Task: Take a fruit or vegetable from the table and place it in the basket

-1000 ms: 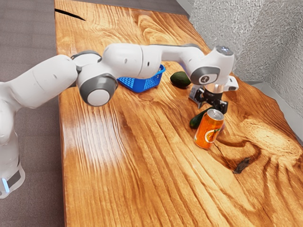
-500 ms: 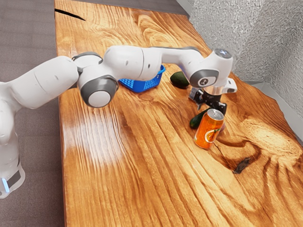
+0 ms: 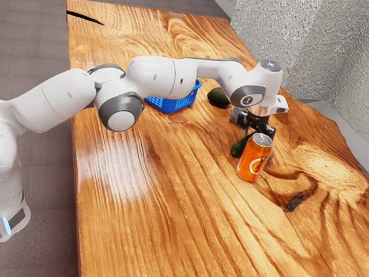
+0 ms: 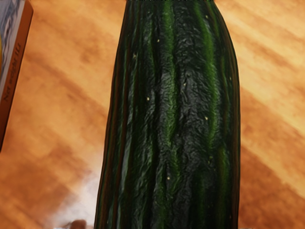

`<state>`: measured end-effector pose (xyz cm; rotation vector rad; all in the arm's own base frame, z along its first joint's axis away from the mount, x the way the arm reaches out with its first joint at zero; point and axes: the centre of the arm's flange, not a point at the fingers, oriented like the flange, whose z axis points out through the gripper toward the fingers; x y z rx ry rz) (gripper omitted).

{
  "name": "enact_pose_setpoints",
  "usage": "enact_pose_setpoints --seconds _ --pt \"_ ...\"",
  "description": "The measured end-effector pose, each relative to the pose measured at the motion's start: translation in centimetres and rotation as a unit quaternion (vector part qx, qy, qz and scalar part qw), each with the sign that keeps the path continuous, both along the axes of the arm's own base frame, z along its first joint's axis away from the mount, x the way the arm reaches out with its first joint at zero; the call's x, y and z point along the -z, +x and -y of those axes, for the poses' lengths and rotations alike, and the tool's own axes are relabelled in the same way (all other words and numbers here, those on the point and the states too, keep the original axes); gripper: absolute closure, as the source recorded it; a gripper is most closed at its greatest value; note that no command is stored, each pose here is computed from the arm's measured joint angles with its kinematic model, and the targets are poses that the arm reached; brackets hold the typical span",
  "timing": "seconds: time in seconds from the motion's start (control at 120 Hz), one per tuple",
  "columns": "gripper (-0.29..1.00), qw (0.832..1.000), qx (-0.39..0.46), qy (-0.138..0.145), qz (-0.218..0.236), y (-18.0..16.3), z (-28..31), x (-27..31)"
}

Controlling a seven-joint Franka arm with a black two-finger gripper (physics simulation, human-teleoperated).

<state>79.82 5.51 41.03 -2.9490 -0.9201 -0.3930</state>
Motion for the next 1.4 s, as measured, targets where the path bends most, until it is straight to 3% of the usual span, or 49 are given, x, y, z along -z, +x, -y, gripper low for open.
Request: enact_pose_setpoints --seconds 0.108,0.217,0.833,1.4 --pt "0.38 1.000 0.000 0.001 0.000 0.0 0.0 0.0" --pt "0.44 1.000 -0.002 0.004 0.000 0.0 -0.3 0.0" --pt "0.45 1.000 -0.001 0.014 0.003 -0.2 -0.3 -1.3" --pt "0.47 1.000 -0.002 0.009 -0.008 -1.9 0.0 -7.5"
